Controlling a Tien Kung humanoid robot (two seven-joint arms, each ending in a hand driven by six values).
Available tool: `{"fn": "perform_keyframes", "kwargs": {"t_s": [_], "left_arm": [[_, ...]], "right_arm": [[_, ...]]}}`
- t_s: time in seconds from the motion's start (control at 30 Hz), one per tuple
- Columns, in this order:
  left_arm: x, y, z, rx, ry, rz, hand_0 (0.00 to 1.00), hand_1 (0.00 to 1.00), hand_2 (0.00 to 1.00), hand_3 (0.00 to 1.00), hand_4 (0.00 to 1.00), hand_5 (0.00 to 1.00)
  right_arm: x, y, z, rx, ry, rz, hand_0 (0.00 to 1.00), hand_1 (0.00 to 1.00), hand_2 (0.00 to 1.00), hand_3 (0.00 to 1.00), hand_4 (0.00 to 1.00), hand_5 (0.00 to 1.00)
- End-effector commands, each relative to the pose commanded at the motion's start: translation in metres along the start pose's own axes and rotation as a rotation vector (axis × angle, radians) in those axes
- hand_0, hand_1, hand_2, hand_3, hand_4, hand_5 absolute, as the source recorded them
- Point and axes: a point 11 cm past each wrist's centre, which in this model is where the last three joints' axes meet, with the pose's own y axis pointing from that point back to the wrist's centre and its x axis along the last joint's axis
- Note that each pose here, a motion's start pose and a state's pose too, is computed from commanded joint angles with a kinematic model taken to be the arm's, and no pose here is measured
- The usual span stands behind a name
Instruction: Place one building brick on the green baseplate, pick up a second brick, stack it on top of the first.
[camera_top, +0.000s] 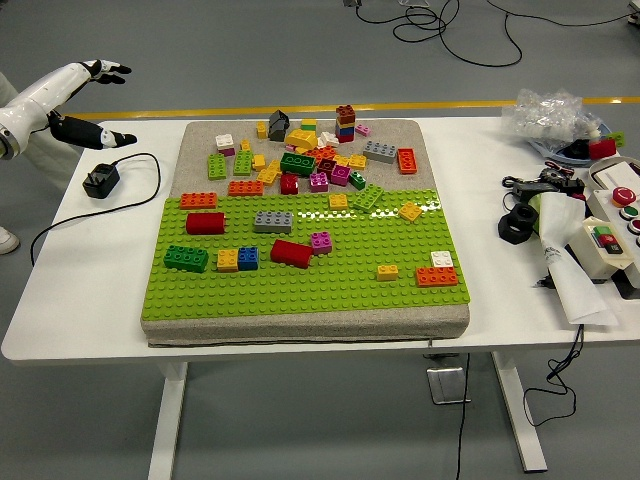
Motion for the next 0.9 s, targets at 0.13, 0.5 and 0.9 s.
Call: {"fn": "perform_keyframes", "kwargs": {"t_s": [0.13, 0.5, 0.9], "left_arm": [[0.0, 0.0, 0.001, 0.002, -0.053, -0.031, 0.938, 0.857, 0.8, 0.849, 0.92, 0.137], [0.0, 0.002, 0.005, 0.012, -0.163, -0.123, 0.925, 0.832, 0.771, 0.825, 0.908, 0.111], [-0.011, 0.003, 0.004, 0.05, -0.249, -0.284, 0.893, 0.812, 0.766, 0.82, 0.895, 0.078]], "right_arm": [[0.001, 0.0, 0.001, -0.002, 0.005, 0.0, 0.764, 0.703, 0.736, 0.749, 0.998, 0.625], [0.002, 0.0, 0.003, -0.006, 0.002, 0.002, 0.763, 0.704, 0.736, 0.749, 0.998, 0.625], [0.002, 0.001, 0.006, -0.01, -0.011, 0.002, 0.763, 0.704, 0.736, 0.749, 0.998, 0.624]]}}
